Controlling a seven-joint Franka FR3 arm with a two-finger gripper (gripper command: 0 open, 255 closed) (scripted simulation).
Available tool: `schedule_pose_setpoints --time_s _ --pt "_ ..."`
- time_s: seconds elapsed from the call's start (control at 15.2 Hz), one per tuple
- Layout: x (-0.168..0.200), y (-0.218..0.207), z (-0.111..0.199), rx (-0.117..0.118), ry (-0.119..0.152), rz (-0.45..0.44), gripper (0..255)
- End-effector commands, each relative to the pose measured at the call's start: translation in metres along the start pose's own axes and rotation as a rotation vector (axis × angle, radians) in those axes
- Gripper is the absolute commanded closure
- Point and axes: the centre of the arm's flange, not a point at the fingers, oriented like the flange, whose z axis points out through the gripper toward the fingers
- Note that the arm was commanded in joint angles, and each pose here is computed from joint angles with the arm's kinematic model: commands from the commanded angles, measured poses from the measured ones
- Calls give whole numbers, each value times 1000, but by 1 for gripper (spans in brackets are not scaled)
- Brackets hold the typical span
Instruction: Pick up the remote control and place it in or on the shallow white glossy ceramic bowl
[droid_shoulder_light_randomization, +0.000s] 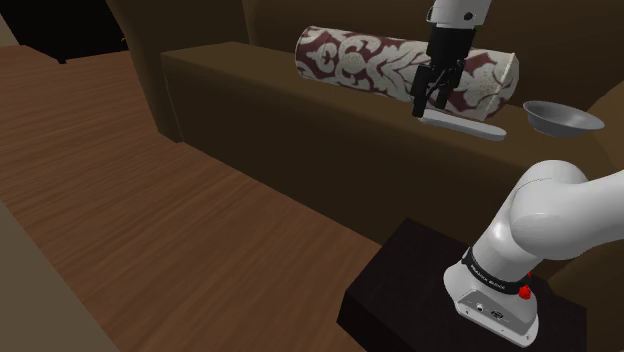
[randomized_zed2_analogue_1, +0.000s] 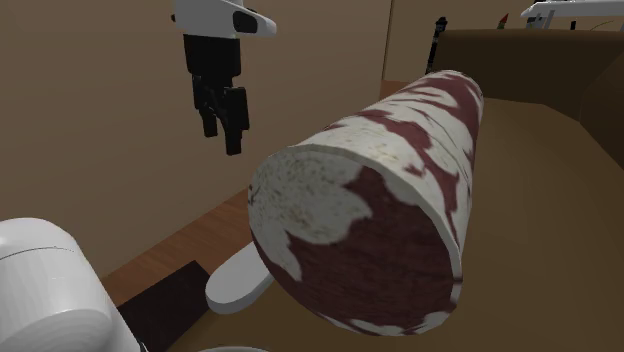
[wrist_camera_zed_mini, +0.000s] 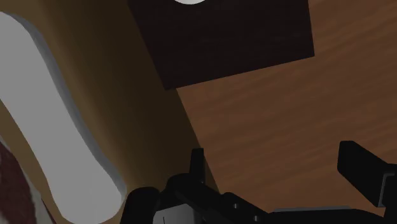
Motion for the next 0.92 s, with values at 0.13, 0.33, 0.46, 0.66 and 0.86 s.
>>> schedule_pose_setpoints --time_s 0.13,0.33,0.46,0.66,0.86 --pt "-16 22 3 -5 21 -25 0" --pt "-39 56 8 -13 52 -63 0" --pt "-53 79 11 -19 72 -88 0" --pt "-74 115 16 -27 103 -125 0" --pt "-93 151 22 -34 134 -163 0"
